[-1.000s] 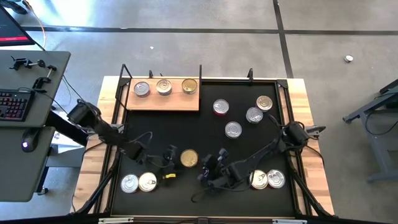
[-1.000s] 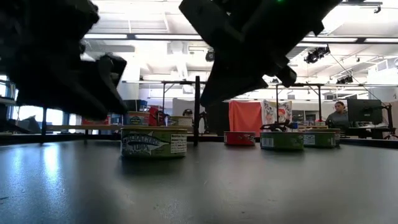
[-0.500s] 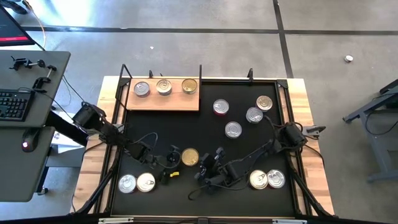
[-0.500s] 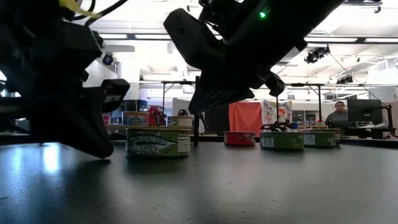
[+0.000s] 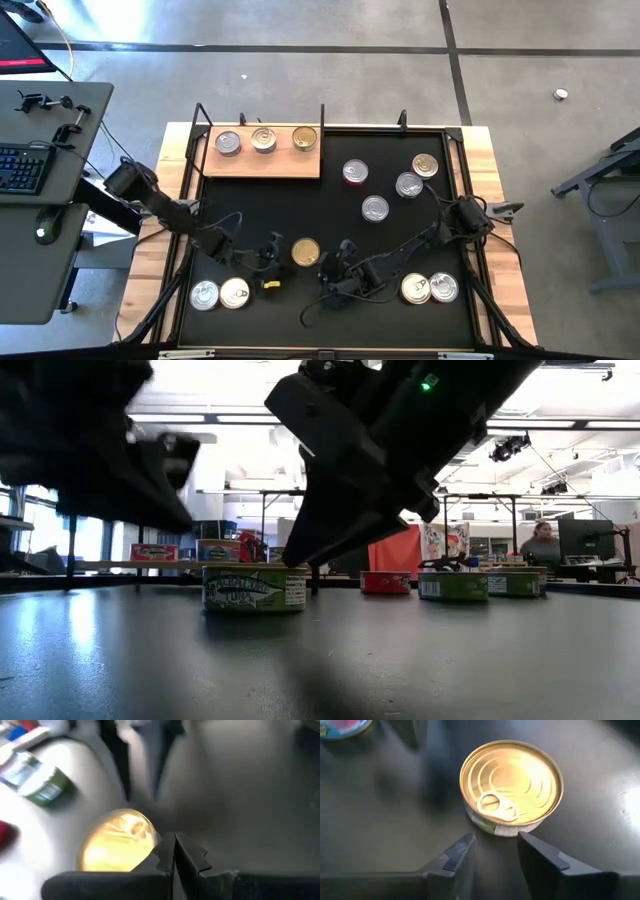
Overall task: Stack canned seafood by type on shelf
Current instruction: Put the green tuna can on the shelf aligned with the other green tuna can
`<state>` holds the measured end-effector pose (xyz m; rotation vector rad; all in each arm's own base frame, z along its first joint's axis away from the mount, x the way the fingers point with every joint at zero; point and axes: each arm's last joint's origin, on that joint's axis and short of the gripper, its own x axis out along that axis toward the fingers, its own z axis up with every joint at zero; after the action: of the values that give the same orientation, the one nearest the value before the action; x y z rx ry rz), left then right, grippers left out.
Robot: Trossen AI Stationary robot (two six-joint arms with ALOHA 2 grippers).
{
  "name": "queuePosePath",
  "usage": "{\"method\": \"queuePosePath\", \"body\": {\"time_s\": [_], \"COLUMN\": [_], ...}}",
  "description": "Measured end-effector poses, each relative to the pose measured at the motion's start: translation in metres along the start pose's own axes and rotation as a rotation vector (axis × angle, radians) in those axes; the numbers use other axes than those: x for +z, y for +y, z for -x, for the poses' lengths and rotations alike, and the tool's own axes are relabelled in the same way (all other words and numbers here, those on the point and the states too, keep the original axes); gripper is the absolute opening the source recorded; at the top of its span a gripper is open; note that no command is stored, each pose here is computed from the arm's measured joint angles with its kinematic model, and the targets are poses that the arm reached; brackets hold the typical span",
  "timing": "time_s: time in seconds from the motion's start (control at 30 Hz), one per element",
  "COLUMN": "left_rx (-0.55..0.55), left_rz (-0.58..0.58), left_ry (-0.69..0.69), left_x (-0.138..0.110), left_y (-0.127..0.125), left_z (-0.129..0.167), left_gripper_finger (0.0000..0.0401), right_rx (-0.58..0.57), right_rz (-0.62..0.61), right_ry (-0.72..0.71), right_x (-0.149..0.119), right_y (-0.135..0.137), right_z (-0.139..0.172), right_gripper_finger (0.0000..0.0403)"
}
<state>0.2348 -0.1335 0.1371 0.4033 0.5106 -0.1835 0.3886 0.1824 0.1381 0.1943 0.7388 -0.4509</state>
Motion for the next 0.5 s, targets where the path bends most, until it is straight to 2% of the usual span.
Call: {"method": "queuePosePath", "body": {"time_s": [0.1, 0.17, 0.27, 0.4, 0.5], "left_rx": [0.015, -0.041, -0.106, -0.101, -0.102], "left_rz": [0.006, -0.02, -0.047, -0.114, -0.155], "left_ry": [-0.041, -0.043, -0.013, 0.04, 0.077], "left_x": [0.008, 0.007, -0.002, -0.016, -0.025], "left_y": [0.008, 0.013, 0.019, 0.02, 0.017], "left_z": [0.005, 0.003, -0.007, -0.022, -0.032], "left_gripper_finger": [0.0018, 0.0036, 0.0077, 0.0127, 0.0143], "right_rx": [0.002, -0.001, -0.002, 0.004, 0.005], "right_rz": [0.001, 0.001, 0.011, 0.02, 0.019], "right_ry": [0.001, -0.001, -0.005, -0.012, -0.012], "right_x": [0.0, 0.0, 0.0, 0.001, 0.001], "right_y": [0.0, 0.0, 0.0, 0.001, 0.001], "right_z": [0.0, 0.0, 0.0, 0.0, 0.0], "right_gripper_finger": [0.0161, 0.0164, 0.0165, 0.0165, 0.0165]}}
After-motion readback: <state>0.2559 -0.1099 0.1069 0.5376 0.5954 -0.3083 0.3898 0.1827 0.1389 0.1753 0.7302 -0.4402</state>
